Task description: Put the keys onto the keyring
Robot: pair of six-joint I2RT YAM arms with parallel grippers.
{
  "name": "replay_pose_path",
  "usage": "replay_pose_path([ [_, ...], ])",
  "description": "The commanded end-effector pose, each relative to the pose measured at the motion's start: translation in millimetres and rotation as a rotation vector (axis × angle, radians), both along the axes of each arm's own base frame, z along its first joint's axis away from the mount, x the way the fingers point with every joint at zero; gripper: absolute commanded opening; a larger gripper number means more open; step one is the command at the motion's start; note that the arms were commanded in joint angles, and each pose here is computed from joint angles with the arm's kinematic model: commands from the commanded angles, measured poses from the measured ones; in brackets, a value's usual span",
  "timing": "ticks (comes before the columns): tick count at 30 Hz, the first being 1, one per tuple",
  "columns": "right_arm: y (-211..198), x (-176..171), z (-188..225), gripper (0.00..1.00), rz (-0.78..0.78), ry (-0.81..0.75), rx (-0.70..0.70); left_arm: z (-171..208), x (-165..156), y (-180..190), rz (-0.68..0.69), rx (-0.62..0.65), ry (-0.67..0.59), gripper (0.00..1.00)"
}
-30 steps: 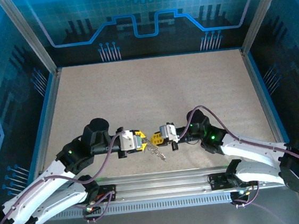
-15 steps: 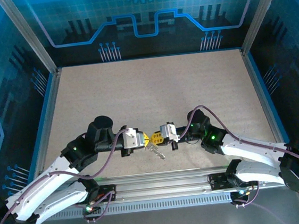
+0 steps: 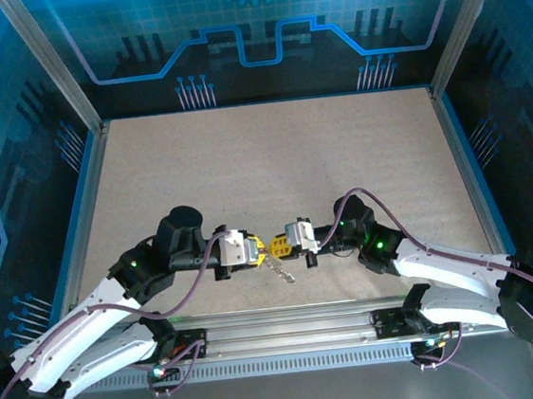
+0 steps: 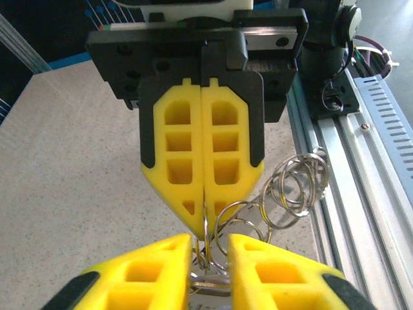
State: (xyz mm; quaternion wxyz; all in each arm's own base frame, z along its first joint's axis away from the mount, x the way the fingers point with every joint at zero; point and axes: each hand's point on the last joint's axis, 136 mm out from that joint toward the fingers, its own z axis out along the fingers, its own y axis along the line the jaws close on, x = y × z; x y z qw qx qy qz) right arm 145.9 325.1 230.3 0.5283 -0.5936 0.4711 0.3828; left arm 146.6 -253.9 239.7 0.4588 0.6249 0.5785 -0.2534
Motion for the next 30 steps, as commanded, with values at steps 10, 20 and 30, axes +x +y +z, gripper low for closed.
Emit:
replay_pose_path([
  [10,4,-5,23,0.00,0.025,-0.092,0.051,0,3,3,-0.003,0.041,-0.028,0.00],
  [20,4,-4,4,0.10,0.017,-0.125,-0.098,4,1,3,-0.051,0.122,-0.016,0.00],
  [30,10,0,-1,0.18,-0.014,-0.116,-0.154,5,4,-2,-0.079,0.199,0.036,0.00],
])
